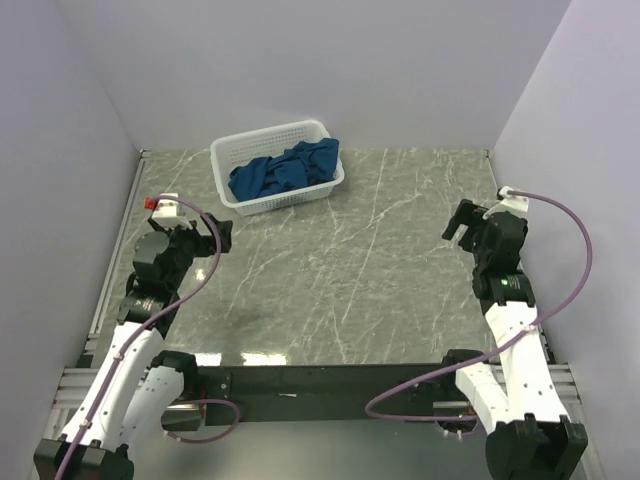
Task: Fold and stack the t-shirts
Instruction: Grab the tshirt from the pile
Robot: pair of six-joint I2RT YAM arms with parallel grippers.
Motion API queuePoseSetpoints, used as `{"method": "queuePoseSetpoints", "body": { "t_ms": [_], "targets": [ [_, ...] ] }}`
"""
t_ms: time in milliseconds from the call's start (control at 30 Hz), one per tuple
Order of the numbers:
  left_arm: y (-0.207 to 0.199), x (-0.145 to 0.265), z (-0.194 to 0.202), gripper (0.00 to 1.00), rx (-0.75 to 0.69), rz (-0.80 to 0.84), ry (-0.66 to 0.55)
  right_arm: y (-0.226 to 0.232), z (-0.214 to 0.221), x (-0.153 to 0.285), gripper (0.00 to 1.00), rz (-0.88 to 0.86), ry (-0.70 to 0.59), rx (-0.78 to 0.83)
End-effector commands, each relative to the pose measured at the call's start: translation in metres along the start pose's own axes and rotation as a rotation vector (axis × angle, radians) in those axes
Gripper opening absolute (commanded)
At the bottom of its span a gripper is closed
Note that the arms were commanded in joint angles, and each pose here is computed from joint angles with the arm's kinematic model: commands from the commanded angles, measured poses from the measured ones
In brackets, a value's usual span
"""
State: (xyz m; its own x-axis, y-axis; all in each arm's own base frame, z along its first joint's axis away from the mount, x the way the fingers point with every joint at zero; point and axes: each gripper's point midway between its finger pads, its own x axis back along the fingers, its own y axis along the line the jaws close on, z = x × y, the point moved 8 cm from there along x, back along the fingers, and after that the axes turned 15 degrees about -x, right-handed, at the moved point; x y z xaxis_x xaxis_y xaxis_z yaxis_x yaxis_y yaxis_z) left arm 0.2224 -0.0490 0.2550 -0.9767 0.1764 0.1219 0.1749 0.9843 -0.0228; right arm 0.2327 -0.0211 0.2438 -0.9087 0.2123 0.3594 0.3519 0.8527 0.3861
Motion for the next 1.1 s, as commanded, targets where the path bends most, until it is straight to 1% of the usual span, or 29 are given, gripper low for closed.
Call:
{"method": "queuePoseSetpoints", "body": {
  "t_ms": [0, 33, 100, 133, 167, 200, 233, 267, 300, 333, 367, 400, 433, 500, 533, 600, 633, 667, 700, 733, 767, 800, 833, 900, 933, 967, 1033, 1067],
  "targets": [
    [-0.009, -0.003, -0.015, 0.99, -0.036, 0.101, -0.057, 0.009, -0.027, 0.016, 1.00, -0.047, -0.136, -0.043],
    [-0.012, -0.003, -0.014, 1.00, -0.027, 0.133, -0.052, 0.015, -0.026, 0.019, 1.00, -0.119, -0.126, -0.022],
    [-0.017, -0.005, -0.013, 0.99, -0.012, 0.175, -0.054, 0.020, -0.020, 0.028, 1.00, -0.257, -0.120, 0.082],
    [-0.018, -0.010, -0.016, 0.99, -0.007, 0.192, -0.031, 0.035, -0.013, 0.034, 1.00, -0.449, -0.078, 0.145],
    [-0.023, -0.012, -0.019, 1.00, 0.002, 0.234, -0.011, 0.038, -0.002, 0.035, 1.00, -0.568, -0.047, 0.272],
    [-0.025, -0.017, -0.025, 1.00, 0.005, 0.257, -0.001, 0.040, 0.011, 0.037, 1.00, -0.662, 0.022, 0.339],
    [-0.028, -0.027, -0.033, 1.00, 0.012, 0.289, 0.063, 0.047, 0.025, 0.044, 1.00, -0.837, 0.108, 0.395],
    [-0.029, -0.034, -0.038, 0.99, 0.021, 0.299, 0.094, 0.045, 0.034, 0.039, 1.00, -0.875, 0.163, 0.432],
    [-0.029, -0.043, -0.042, 0.99, 0.031, 0.299, 0.128, 0.042, 0.041, 0.038, 1.00, -0.889, 0.219, 0.408],
    [-0.028, -0.066, -0.056, 1.00, 0.039, 0.286, 0.163, 0.039, 0.046, 0.037, 1.00, -0.905, 0.260, 0.390],
    [-0.027, -0.075, -0.051, 0.99, 0.048, 0.272, 0.253, 0.035, 0.039, 0.032, 1.00, -0.884, 0.273, 0.378],
    [-0.026, -0.088, -0.053, 0.99, 0.048, 0.275, 0.287, 0.032, 0.039, 0.033, 1.00, -0.867, 0.316, 0.357],
    [-0.026, -0.116, -0.057, 0.99, 0.052, 0.280, 0.325, 0.031, 0.035, 0.033, 1.00, -0.867, 0.326, 0.358],
    [-0.028, -0.141, -0.056, 0.99, 0.067, 0.304, 0.352, 0.032, 0.031, 0.033, 1.00, -0.899, 0.325, 0.372],
    [-0.029, -0.167, -0.054, 0.99, 0.078, 0.293, 0.366, 0.032, 0.032, 0.034, 1.00, -0.907, 0.322, 0.375],
    [-0.032, -0.193, -0.052, 0.99, 0.085, 0.252, 0.388, 0.031, 0.032, 0.037, 1.00, -0.896, 0.300, 0.386],
    [-0.034, -0.220, -0.049, 0.98, 0.079, 0.234, 0.400, 0.031, 0.031, 0.038, 1.00, -0.894, 0.288, 0.390],
    [-0.035, -0.233, -0.046, 0.98, 0.068, 0.222, 0.416, 0.030, 0.032, 0.040, 1.00, -0.887, 0.280, 0.397],
    [-0.038, -0.258, -0.038, 0.95, 0.062, 0.218, 0.442, 0.028, 0.033, 0.040, 1.00, -0.870, 0.278, 0.398],
    [-0.040, -0.270, -0.033, 0.93, 0.058, 0.224, 0.456, 0.027, 0.032, 0.041, 1.00, -0.866, 0.271, 0.402],
    [-0.041, -0.280, -0.028, 0.91, 0.052, 0.231, 0.466, 0.026, 0.033, 0.041, 1.00, -0.859, 0.267, 0.402],
    [-0.045, -0.292, -0.038, 0.90, 0.042, 0.237, 0.434, 0.024, 0.033, 0.041, 1.00, -0.853, 0.261, 0.399],
    [-0.047, -0.307, -0.013, 0.89, 0.043, 0.239, 0.487, 0.023, 0.033, 0.041, 1.00, -0.850, 0.260, 0.397],
    [-0.055, -0.320, -0.003, 0.88, 0.027, 0.248, 0.472, 0.024, 0.032, 0.040, 1.00, -0.857, 0.265, 0.389],
    [-0.058, -0.330, 0.005, 0.88, 0.016, 0.251, 0.446, 0.024, 0.033, 0.040, 1.00, -0.858, 0.271, 0.386],
    [-0.061, -0.335, 0.011, 0.85, 0.000, 0.257, 0.427, 0.026, 0.032, 0.040, 0.99, -0.869, 0.278, 0.383],
    [-0.068, -0.342, 0.029, 0.83, 0.001, 0.260, 0.426, 0.026, 0.032, 0.039, 0.99, -0.867, 0.288, 0.379],
    [-0.070, -0.347, 0.032, 0.80, 0.011, 0.253, 0.411, 0.025, 0.032, 0.039, 0.99, -0.864, 0.288, 0.381]
  ]
}}
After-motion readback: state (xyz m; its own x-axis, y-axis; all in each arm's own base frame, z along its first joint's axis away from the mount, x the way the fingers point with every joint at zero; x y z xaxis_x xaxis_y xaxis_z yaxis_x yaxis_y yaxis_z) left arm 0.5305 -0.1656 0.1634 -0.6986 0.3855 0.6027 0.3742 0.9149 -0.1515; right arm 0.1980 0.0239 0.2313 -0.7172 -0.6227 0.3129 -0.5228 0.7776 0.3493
